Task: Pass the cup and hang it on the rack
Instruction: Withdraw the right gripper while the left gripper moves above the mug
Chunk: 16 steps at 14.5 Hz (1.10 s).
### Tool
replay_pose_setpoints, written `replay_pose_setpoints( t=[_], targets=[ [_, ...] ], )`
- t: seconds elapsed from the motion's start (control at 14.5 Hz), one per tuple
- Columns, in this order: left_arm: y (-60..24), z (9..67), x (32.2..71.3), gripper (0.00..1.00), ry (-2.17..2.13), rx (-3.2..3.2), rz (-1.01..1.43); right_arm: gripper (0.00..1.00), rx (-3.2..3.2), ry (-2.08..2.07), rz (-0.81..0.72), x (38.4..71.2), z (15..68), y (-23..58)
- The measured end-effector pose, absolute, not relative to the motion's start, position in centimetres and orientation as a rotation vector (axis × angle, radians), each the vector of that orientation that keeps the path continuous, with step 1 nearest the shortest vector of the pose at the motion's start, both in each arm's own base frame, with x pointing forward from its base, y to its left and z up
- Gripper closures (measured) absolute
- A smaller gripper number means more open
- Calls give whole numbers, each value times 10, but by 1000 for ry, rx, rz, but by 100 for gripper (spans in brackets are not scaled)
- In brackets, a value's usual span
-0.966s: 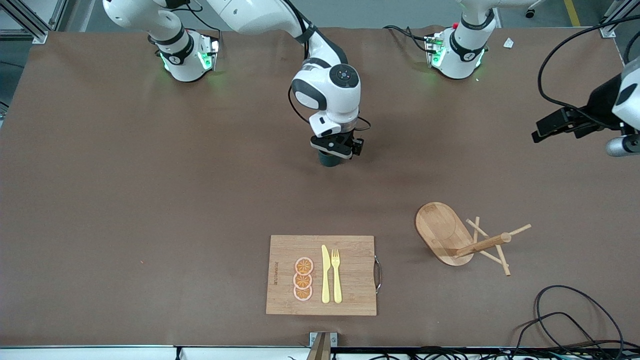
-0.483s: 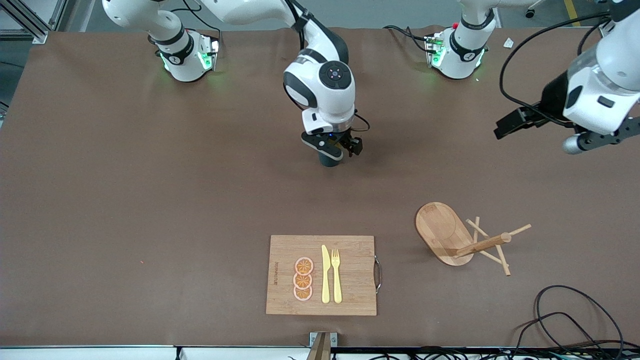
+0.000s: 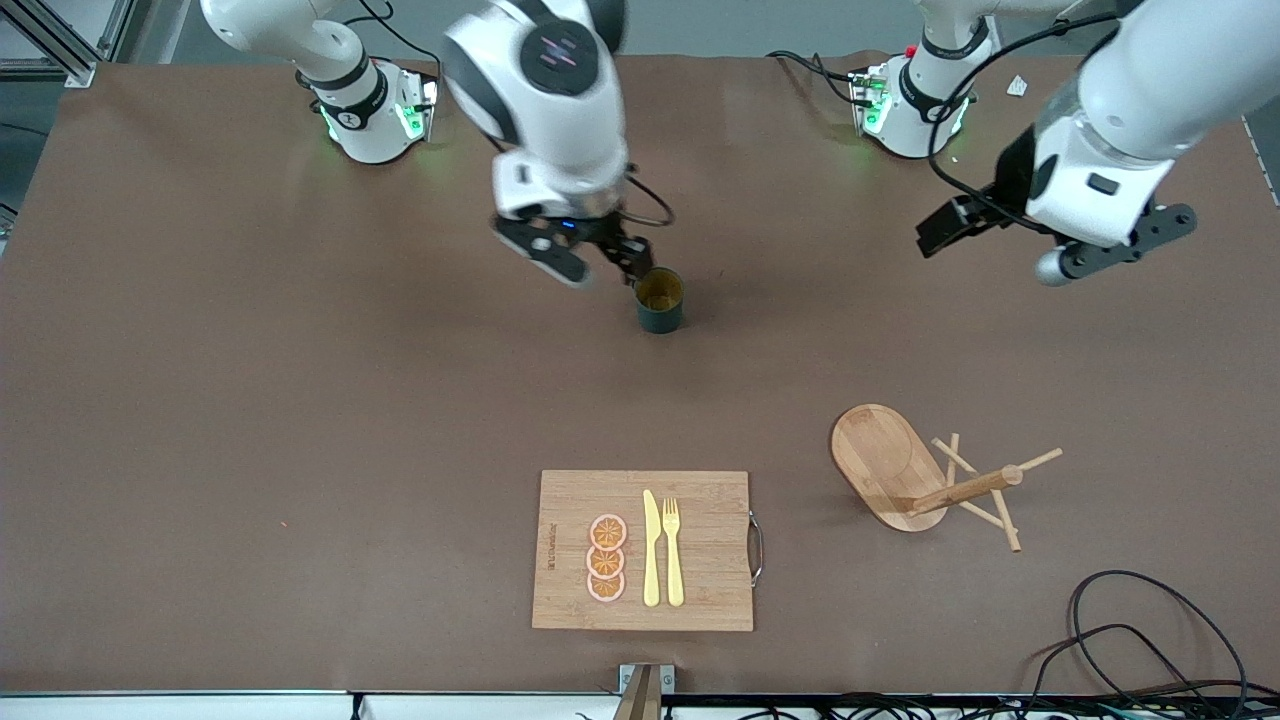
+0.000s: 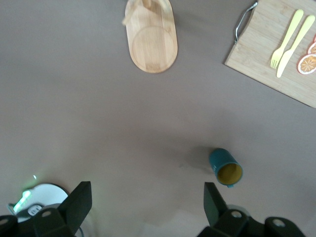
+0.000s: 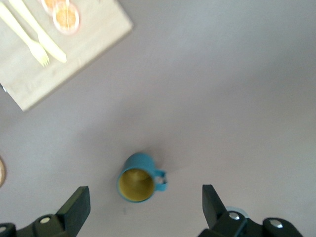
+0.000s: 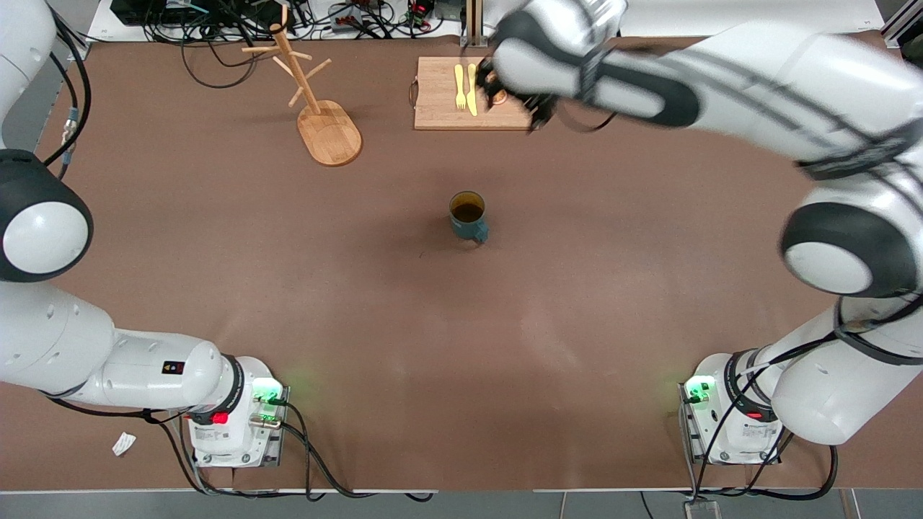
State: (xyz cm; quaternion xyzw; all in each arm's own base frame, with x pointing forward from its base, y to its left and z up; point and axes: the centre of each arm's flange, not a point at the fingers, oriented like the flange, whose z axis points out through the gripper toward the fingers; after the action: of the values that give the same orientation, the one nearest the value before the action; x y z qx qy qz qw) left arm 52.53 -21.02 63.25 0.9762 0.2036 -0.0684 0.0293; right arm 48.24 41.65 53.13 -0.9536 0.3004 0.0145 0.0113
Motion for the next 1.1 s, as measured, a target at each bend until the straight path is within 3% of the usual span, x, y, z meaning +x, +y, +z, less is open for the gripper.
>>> replay_pose_setpoints(
  t=[0.34, 0.69, 1.1],
  targets=[
    [-278, 634, 495, 0, 771, 3010, -185, 0, -2987, 799, 22, 521, 611, 268],
    [-351, 613, 465, 0, 893, 3080, -45, 0, -3046, 588, 40, 548, 616, 178],
    [-486, 521, 393, 0, 999, 3236, 285, 0, -3087, 278, -10, 569, 628, 60]
  ],
)
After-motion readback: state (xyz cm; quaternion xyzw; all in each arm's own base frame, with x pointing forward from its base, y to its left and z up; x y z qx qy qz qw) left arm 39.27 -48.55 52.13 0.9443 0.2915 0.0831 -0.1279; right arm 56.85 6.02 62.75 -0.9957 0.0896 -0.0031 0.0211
